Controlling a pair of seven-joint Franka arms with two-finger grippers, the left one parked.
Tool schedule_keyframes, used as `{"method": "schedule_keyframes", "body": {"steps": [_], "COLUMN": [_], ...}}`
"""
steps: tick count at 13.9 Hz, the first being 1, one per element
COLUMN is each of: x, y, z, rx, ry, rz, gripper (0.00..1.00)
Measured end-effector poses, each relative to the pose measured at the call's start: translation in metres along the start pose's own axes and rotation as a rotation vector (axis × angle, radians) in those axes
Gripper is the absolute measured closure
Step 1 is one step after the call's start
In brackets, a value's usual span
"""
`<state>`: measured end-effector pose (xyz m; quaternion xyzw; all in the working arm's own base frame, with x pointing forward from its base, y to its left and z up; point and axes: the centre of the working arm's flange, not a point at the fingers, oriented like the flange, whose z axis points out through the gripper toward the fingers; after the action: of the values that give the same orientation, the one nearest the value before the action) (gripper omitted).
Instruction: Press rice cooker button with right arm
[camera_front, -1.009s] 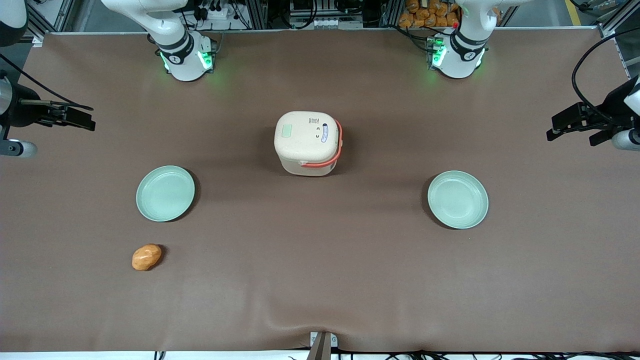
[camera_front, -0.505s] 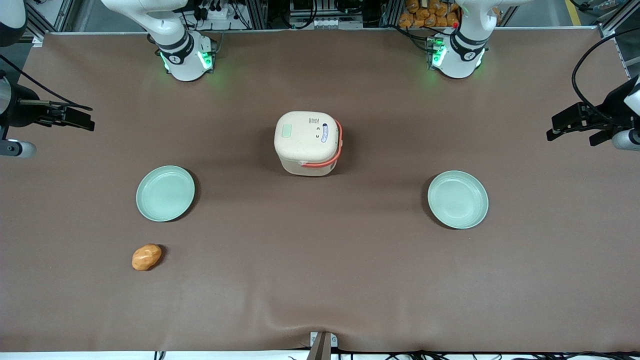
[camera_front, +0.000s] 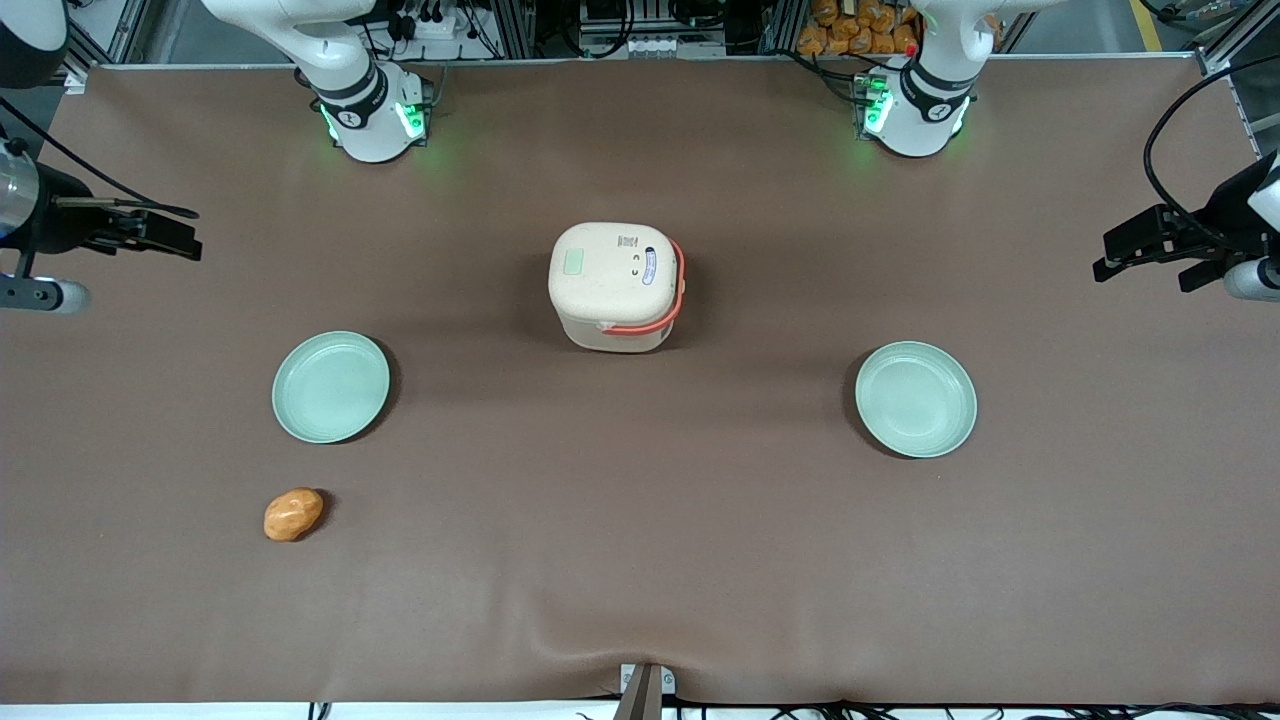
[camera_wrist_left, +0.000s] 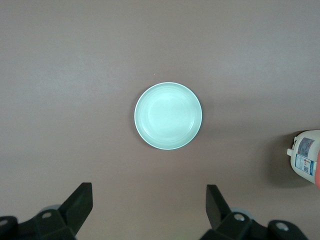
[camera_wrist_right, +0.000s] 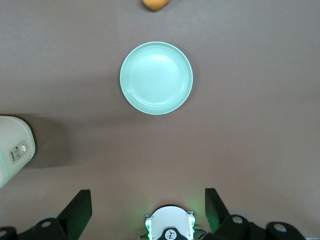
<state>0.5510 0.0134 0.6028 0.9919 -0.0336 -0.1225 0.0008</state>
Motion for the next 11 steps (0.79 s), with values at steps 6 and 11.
{"method": "schedule_keyframes", "body": {"steps": [6, 11], "x": [-0.017, -0.062], "y": [-0.113, -0.291], "z": [0.0, 0.037], "rx": [0.084, 0.061], "ry": [0.015, 0.065], "rz": [-0.17, -0.152], "gripper": [0.0, 0.45]}}
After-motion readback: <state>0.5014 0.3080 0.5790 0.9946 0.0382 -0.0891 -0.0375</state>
